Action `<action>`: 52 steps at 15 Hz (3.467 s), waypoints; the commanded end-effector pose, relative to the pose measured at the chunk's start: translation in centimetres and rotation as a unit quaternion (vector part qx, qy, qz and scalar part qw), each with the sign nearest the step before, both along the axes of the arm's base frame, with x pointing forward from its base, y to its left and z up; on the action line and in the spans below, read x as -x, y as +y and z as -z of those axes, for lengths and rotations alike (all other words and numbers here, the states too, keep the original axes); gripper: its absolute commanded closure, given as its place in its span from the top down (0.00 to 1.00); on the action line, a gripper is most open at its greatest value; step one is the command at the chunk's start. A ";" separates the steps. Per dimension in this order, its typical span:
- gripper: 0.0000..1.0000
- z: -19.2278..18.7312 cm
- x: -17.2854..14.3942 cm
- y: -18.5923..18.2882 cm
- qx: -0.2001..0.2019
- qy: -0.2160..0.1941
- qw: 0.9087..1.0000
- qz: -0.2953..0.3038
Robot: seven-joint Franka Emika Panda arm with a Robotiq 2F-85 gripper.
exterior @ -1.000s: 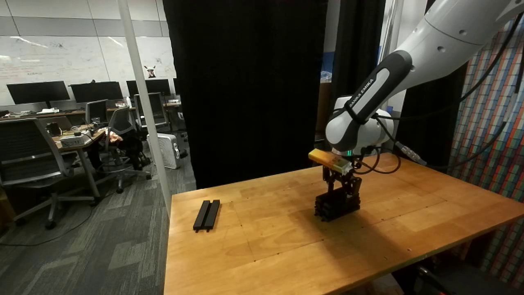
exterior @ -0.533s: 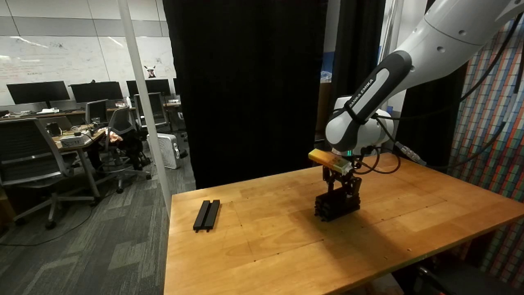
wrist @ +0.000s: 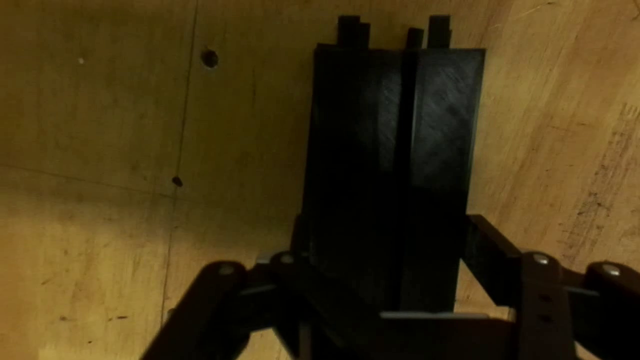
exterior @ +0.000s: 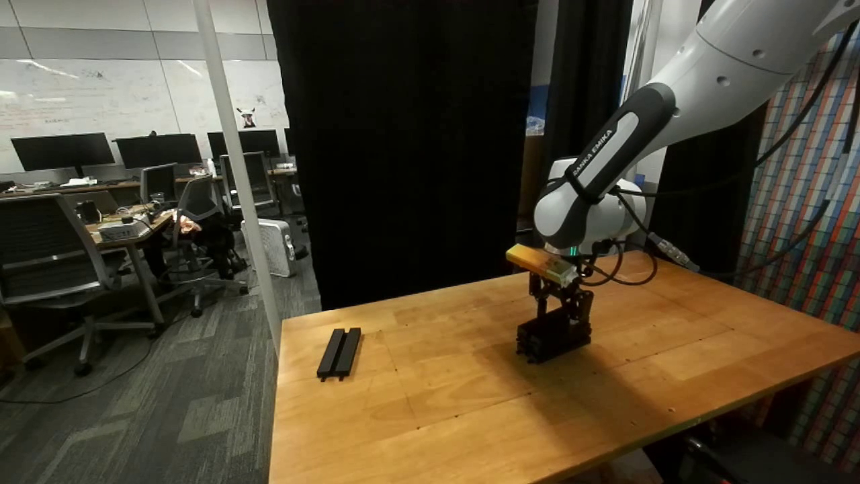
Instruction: Stack the black objects on the table
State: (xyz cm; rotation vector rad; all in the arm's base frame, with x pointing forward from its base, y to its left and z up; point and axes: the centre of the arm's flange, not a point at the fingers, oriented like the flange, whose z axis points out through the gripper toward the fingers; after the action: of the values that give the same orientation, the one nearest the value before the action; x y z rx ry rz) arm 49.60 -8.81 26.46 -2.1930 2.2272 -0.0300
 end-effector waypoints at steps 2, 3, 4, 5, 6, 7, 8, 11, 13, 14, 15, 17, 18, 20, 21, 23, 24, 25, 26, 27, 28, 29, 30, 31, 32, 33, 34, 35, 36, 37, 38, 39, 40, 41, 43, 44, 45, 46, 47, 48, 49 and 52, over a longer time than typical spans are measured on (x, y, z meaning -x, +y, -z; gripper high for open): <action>1.00 -0.3 -0.4 0.2 -0.005 -0.015 1.000 0.008; 1.00 -0.4 -0.5 0.3 -0.003 -0.015 1.000 0.007; 1.00 -0.6 -0.5 0.5 -0.002 -0.016 1.000 0.005; 1.00 -1.1 -0.7 0.8 0.001 -0.017 1.000 -0.004; 1.00 -2.0 -1.0 1.6 0.009 -0.015 1.000 -0.019; 1.00 -2.9 -1.5 2.5 0.019 -0.012 0.999 -0.042; 1.00 -3.7 -2.2 3.5 0.029 -0.008 0.997 -0.070; 1.00 -5.9 -4.7 6.4 0.051 0.006 0.987 -0.149; 1.00 -7.0 -6.9 8.5 0.056 0.014 0.977 -0.205; 1.00 -7.5 -8.0 9.6 0.056 0.016 0.971 -0.231; 1.00 -7.9 -9.2 10.5 0.054 0.018 0.965 -0.257; 1.00 -8.4 -11.3 12.2 0.051 0.015 0.949 -0.311; 1.00 -8.3 -12.4 12.9 0.048 0.013 0.940 -0.338; 1.00 -7.6 -14.7 14.3 0.044 0.008 0.919 -0.391; 1.00 -6.9 -15.9 15.1 0.040 0.007 0.908 -0.417; 1.00 -5.4 -18.1 16.7 0.030 0.009 0.884 -0.467; 1.00 -4.6 -19.0 17.4 0.026 0.011 0.870 -0.492; 1.00 -4.0 -20.0 18.2 0.022 0.012 0.856 -0.516; 1.00 -3.3 -20.7 19.0 0.019 0.014 0.842 -0.540; 1.00 -2.9 -21.4 19.7 0.016 0.016 0.826 -0.563; 1.00 -2.4 -22.1 20.4 0.014 0.019 0.814 -0.581; 1.00 -2.2 -22.6 21.0 0.011 0.020 0.801 -0.598; 1.00 -1.9 -23.1 21.7 0.008 0.023 0.791 -0.612; 1.00 -1.9 -23.5 22.2 0.005 0.023 0.781 -0.625; 1.00 -1.8 -23.9 22.8 0.002 0.023 0.771 -0.637; 1.00 -1.8 -24.5 23.3 -0.001 0.020 0.762 -0.647; 1.00 -1.8 -24.8 23.9 -0.007 0.018 0.753 -0.658; 1.00 -1.7 -25.1 24.6 -0.011 0.014 0.745 -0.667; 1.00 -1.6 -25.3 25.3 -0.015 0.009 0.739 -0.674; 1.00 -1.6 -25.5 25.9 -0.020 0.002 0.733 -0.680; 1.00 -1.3 -25.7 26.7 -0.024 -0.003 0.727 -0.686; 1.00 -1.2 -25.8 27.3 -0.029 -0.010 0.721 -0.692; 1.00 -1.1 -26.0 28.0 -0.035 -0.016 0.717 -0.696; 1.00 -0.8 -26.2 28.7 -0.044 -0.022 0.712 -0.700; 1.00 -0.3 -26.3 30.1 -0.063 -0.027 0.704 -0.707; 1.00 -0.1 -26.4 30.7 -0.069 -0.027 0.702 -0.708; 1.00 0.0 -26.4 31.4 -0.077 -0.027 0.704 -0.705; 1.00 0.4 -26.5 32.1 -0.082 -0.027 0.712 -0.697; 1.00 0.6 -26.5 32.7 -0.083 -0.024 0.712 -0.696; 1.00 0.9 -26.4 33.3 -0.078 -0.024 0.714 -0.695; 1.00 1.0 -26.4 33.9 -0.078 -0.026 0.716 -0.693; 1.00 1.6 -26.7 35.5 -0.064 -0.031 0.728 -0.682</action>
State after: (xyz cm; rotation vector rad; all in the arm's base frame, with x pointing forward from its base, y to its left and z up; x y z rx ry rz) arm 73.85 24.55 24.64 -2.9850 0.0544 0.1022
